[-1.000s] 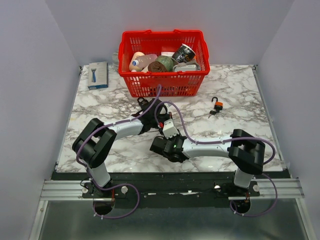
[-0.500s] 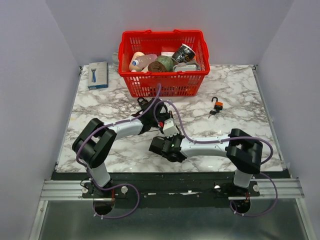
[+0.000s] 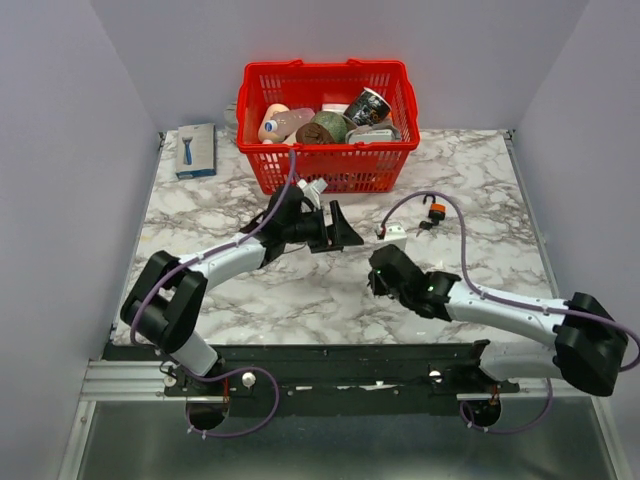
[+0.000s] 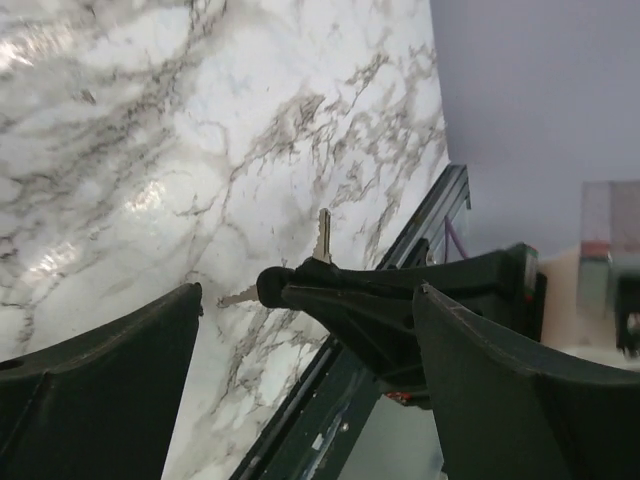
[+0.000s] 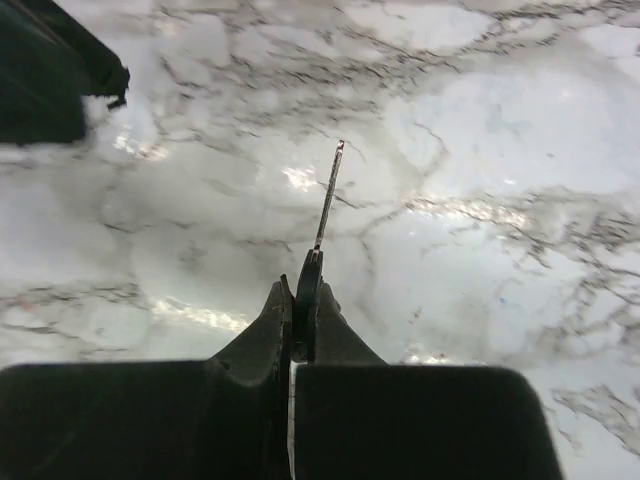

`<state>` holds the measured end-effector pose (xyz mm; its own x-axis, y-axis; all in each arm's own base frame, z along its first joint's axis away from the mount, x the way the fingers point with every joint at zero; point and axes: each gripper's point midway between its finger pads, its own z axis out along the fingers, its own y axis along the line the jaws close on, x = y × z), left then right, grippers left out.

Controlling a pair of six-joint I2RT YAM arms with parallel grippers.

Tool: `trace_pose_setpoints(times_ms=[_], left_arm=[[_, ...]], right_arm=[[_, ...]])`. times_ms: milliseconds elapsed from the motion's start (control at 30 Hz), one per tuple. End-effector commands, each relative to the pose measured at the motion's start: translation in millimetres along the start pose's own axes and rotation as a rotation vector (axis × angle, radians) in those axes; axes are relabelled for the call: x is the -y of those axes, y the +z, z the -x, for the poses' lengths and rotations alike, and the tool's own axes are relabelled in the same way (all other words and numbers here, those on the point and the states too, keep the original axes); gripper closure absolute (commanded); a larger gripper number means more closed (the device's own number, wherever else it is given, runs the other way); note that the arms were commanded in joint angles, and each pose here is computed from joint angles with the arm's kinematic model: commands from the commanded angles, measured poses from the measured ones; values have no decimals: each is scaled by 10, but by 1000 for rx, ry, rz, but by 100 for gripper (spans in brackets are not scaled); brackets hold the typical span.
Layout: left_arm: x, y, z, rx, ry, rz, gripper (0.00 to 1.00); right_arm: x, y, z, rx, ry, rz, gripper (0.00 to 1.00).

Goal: Unlock with the key

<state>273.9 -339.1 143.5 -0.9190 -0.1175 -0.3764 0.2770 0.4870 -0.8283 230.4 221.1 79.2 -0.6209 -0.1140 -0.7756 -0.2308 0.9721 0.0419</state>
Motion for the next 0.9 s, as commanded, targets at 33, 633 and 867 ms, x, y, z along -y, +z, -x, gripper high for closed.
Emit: trace_pose_setpoints(times_ms=[33,633,867], left_arm=[[429,-375,392,145,197,-173,5],[1381,-792,-157,-86,524,-657,18],[1428,-799,-241,-118,502,-708,31]], right_arm=[[-578,-346,314,39,63,493,99],[-759,-1306,724,98,72,1053,99],[-686,-1412,889,153,116,1082,99]])
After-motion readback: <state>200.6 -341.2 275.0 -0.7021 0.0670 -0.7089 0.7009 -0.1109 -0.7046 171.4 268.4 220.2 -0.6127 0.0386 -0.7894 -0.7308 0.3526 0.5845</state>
